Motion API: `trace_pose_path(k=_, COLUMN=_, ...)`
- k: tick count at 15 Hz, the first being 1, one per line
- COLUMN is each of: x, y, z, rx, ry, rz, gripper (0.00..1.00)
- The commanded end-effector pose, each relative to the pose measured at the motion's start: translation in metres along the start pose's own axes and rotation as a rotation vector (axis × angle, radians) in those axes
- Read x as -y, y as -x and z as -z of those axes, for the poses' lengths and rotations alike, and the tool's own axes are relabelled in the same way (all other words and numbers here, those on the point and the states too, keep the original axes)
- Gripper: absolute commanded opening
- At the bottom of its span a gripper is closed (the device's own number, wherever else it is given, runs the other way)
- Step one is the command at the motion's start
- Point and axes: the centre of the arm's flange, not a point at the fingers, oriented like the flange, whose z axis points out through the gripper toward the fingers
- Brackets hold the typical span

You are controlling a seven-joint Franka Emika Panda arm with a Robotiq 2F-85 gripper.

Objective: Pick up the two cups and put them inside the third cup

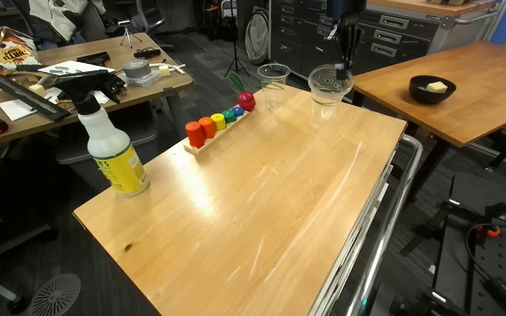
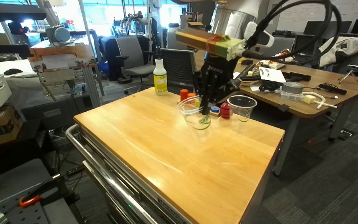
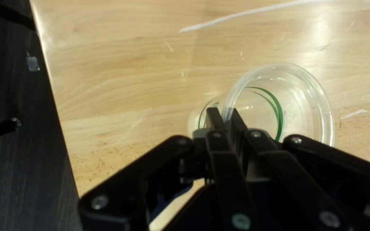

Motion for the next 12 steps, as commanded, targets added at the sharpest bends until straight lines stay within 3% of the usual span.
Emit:
trace_pose_path(k=1, x=-0.011, y=0.000, z=0.065, rx=0.072, ry=0.003, rz=-0.062, gripper=0.02)
trace_pose_path(k=7, x=-0.025, y=-0.038, z=0.160, rx=0.147, ry=-0.047, rz=-0.068, gripper=0.02)
trace_pose_path(k=12, x=-0.030, y=-0.074, z=0.168, rx=0.143, ry=-0.109, rz=-0.128, gripper=0.02)
